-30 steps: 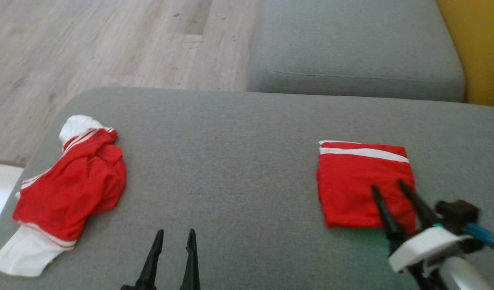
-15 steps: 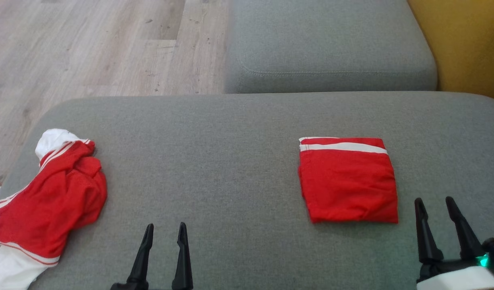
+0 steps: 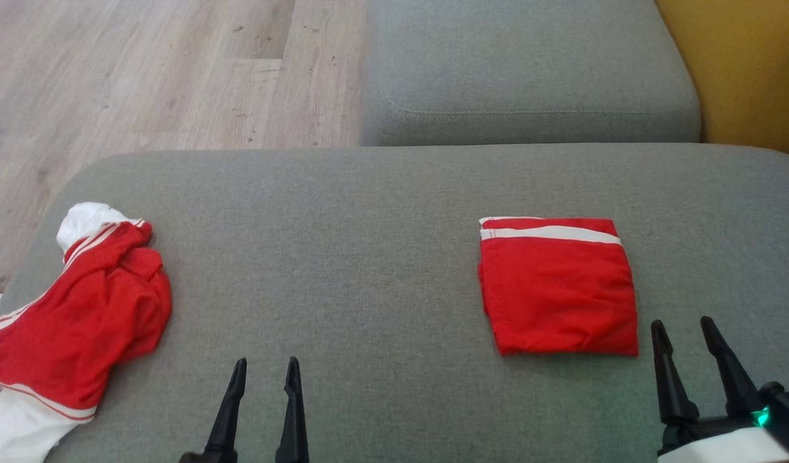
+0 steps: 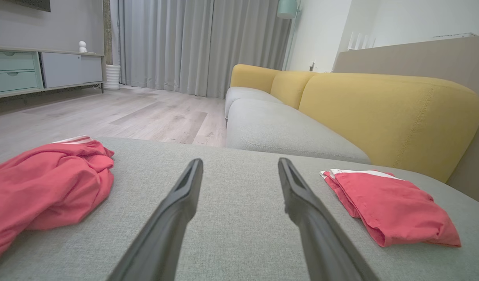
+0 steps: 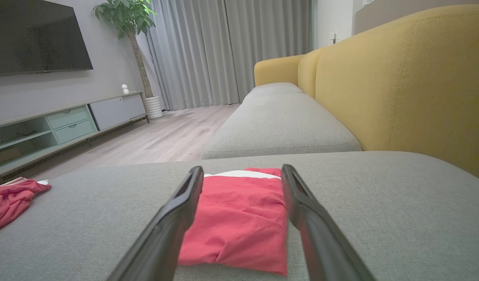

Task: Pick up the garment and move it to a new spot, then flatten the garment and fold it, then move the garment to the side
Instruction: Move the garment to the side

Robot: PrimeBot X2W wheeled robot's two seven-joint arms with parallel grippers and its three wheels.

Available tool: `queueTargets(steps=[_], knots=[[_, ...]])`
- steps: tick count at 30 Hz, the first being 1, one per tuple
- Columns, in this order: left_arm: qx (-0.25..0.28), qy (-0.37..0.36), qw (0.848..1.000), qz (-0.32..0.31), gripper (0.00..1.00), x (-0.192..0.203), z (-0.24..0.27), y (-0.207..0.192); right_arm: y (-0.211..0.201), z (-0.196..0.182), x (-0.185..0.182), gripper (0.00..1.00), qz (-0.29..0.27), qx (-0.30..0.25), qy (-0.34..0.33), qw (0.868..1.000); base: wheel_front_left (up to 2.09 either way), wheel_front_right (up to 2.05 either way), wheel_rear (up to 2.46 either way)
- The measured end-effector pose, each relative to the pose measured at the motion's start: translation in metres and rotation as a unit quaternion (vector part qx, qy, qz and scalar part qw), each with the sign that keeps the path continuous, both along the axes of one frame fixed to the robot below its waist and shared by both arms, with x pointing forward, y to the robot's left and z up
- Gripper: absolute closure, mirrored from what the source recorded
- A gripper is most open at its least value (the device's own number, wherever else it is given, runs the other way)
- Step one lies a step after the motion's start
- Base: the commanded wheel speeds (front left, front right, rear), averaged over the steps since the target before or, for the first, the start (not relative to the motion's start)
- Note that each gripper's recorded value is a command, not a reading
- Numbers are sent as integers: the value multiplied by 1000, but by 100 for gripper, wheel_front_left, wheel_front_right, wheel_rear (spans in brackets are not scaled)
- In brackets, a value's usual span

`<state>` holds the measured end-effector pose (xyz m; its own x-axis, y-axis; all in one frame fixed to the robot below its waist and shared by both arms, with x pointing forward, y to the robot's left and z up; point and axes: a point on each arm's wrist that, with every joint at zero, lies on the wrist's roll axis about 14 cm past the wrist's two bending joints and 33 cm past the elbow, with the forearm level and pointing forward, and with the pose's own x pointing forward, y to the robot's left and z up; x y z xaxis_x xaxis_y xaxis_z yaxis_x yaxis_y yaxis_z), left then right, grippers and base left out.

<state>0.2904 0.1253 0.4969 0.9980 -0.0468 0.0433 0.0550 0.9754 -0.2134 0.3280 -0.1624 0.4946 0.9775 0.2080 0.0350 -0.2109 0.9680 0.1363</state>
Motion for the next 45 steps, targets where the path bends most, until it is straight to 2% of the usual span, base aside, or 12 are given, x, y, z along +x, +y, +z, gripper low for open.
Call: queueTargets(steps=[19,23,29,30,34,39,42,43,44,45], knots=[[-1,24,1000,3,0,3,-12,1,2,-19,9,0,4,2,33,999,0,0,0],[-2,40,999,-4,0,6,-21,-4,4,-34,26,0,8,14,59,998,0,0,0],[-5,47,999,-17,0,31,-23,-11,-14,-51,77,0,5,5,124,992,0,0,0],[-7,51,998,-25,0,39,-26,-14,-18,-58,94,0,6,2,150,989,0,0,0],[-6,72,997,-33,0,44,-38,-20,-25,-73,119,0,0,18,204,979,0,0,0],[-8,76,997,-31,0,49,-41,-18,-18,-107,115,0,15,45,305,951,0,0,0],[-10,78,997,-28,0,52,-42,-17,-14,-117,111,0,22,53,332,941,0,0,0],[-10,78,997,-28,0,53,-42,-16,-12,-119,109,26,26,55,339,939,0,0,0],[-10,78,997,-28,0,54,-42,-17,-10,-121,108,81,29,56,342,938,0,0,0],[-10,80,996,-28,0,54,-43,-17,-8,-122,107,100,31,56,344,937,0,0,0]])
